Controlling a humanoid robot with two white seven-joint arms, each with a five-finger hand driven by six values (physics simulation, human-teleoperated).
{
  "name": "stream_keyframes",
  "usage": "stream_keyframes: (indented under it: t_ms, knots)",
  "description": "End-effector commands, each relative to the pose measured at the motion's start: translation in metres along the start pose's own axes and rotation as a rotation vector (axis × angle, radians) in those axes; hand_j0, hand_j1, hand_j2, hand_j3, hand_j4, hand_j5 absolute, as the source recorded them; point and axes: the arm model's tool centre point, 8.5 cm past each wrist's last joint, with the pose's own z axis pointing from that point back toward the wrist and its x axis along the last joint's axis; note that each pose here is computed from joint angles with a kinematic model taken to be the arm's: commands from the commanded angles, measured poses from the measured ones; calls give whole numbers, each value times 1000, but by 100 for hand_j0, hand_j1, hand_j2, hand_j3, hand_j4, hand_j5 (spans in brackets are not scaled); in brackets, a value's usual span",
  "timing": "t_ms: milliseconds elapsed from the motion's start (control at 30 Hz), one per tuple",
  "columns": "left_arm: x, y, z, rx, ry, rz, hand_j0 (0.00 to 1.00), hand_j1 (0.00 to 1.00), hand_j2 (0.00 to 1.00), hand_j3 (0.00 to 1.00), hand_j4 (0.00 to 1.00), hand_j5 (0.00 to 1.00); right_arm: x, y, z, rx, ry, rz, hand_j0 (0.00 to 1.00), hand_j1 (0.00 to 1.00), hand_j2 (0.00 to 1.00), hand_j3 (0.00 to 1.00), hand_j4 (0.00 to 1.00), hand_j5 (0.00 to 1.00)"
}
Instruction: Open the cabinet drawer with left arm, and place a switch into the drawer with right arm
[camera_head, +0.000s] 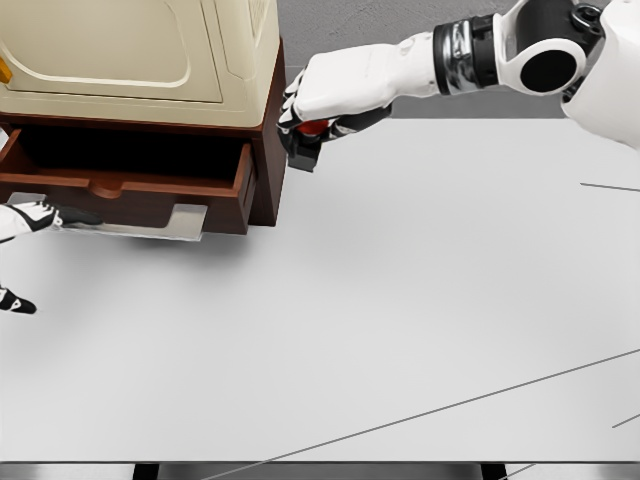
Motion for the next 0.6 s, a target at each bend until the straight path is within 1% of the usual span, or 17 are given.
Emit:
stream_keyframes:
  t_ms: [0,67,167,300,467,567]
  knots:
    - [0,5,5,22,11,-1,100,100,100,100,100,100,0,-1,-1,-7,-1,-5,51,51,51,51,51,51]
    - [3,14,6,42,8,-19,100,100,100,100,100,100,1,-5,-3,-15,-6,0,51,51,51,51,51,51]
    - [5,18,2,61,-8,-22,100,100,100,100,100,100,3,-9,-6,-22,-15,4,51,51,51,51,51,51]
    - [3,12,-5,61,-22,-5,100,100,100,100,100,100,6,-11,-12,-26,-26,8,51,51,51,51,51,51]
    - [4,16,-1,63,-16,-15,100,100,100,100,100,100,7,-14,-13,-35,-31,11,51,51,51,51,51,51]
    - [4,12,-1,55,-15,-8,100,100,100,100,100,100,7,-14,-13,-33,-32,11,51,51,51,51,51,51]
